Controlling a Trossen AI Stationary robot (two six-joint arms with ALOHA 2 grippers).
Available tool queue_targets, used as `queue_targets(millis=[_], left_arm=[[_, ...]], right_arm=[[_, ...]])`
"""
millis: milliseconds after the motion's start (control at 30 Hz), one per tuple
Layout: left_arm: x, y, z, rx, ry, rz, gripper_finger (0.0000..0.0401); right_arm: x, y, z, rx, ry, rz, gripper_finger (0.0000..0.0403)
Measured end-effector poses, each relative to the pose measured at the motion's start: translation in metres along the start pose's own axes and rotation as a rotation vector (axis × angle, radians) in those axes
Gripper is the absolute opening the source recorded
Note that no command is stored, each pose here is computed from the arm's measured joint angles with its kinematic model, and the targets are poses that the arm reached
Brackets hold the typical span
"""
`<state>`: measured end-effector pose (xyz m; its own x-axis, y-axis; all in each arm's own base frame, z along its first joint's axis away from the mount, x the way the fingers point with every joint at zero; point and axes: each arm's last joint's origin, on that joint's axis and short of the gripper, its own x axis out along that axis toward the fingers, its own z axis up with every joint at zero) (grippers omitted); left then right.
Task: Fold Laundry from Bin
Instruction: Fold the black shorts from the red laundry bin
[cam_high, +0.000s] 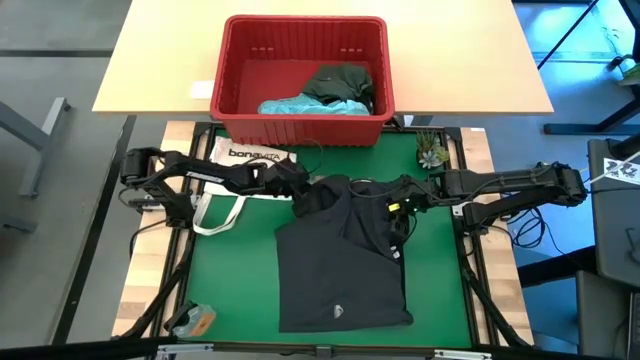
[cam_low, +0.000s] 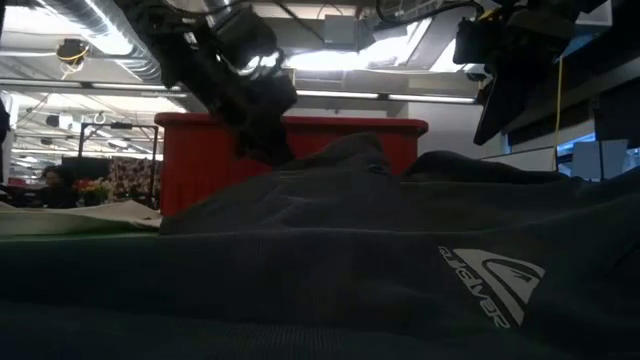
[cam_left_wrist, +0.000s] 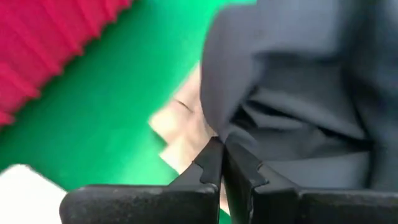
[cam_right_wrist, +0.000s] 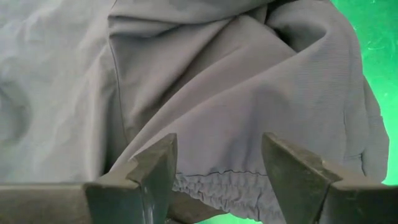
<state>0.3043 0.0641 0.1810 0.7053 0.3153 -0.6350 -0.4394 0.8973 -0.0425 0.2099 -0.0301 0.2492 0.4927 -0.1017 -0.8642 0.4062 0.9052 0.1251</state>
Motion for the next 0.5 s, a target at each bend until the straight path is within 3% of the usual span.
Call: queue_targets(millis=[500], left_arm=[[-0.078, 0.017, 0.033, 0.226, -0.202, 0.327, 0.0000]], right_arm=[[0.000, -0.001, 0.001, 0.011, -0.014, -0.034, 0.0232]])
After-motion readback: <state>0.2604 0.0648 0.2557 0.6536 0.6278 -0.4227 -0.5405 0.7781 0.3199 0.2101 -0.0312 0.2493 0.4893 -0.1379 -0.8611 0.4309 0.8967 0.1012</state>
